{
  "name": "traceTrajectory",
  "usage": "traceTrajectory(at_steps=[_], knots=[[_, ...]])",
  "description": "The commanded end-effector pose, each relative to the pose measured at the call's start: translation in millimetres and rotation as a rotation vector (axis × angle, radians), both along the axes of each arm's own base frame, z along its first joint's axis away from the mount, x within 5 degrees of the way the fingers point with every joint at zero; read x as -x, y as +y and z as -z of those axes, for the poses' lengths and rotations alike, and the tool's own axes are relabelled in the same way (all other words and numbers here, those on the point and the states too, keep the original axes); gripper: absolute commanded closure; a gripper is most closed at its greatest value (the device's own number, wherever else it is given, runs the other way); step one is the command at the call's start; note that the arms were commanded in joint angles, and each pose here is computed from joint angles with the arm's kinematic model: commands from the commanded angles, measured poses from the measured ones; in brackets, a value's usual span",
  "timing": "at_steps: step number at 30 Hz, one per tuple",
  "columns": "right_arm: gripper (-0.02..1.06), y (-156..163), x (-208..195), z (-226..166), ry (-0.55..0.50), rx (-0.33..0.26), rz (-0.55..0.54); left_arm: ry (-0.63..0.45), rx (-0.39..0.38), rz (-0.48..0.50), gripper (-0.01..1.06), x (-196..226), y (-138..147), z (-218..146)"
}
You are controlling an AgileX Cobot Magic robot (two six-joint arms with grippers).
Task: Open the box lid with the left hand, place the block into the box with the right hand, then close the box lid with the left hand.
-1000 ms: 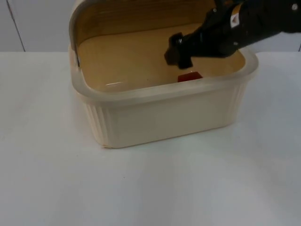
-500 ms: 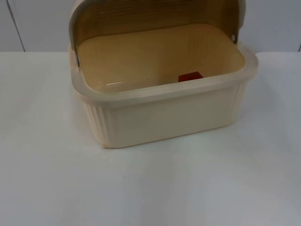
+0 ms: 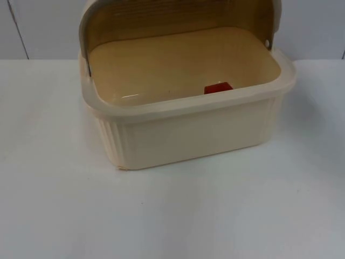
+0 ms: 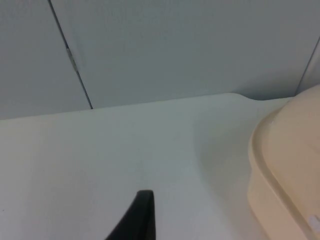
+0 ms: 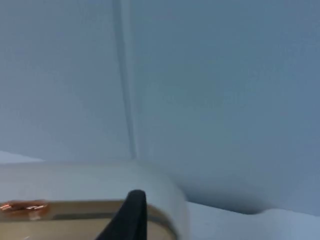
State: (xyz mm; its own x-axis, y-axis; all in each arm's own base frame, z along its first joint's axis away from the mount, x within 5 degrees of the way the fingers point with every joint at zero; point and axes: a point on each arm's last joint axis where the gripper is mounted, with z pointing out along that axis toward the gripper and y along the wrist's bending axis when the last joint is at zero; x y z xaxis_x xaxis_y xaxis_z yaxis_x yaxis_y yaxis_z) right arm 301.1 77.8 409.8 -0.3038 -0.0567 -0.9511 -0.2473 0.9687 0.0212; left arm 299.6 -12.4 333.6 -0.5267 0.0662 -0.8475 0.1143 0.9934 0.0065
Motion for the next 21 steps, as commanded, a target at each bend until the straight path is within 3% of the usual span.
traceTrajectory(at_steps=[1, 9, 12, 21], knots=[[0.0, -21, 0, -2, 0.011, -0.006, 0.023, -0.011, 0.014, 0.001, 0.0, 0, -2, -2], [0.0, -72, -7, -2, -0.012, 0.04, 0.175, -0.011, 0.014, 0.001, 0.0, 0, -2, -2], [0.0, -85, -7, -2, -0.007, 0.026, 0.238, -0.011, 0.014, 0.001, 0.0, 0, -2, -2], [0.0, -88, -7, -2, -0.009, 0.027, 0.248, -0.032, 0.053, -0.029, 0.0, -2, -1, -4]])
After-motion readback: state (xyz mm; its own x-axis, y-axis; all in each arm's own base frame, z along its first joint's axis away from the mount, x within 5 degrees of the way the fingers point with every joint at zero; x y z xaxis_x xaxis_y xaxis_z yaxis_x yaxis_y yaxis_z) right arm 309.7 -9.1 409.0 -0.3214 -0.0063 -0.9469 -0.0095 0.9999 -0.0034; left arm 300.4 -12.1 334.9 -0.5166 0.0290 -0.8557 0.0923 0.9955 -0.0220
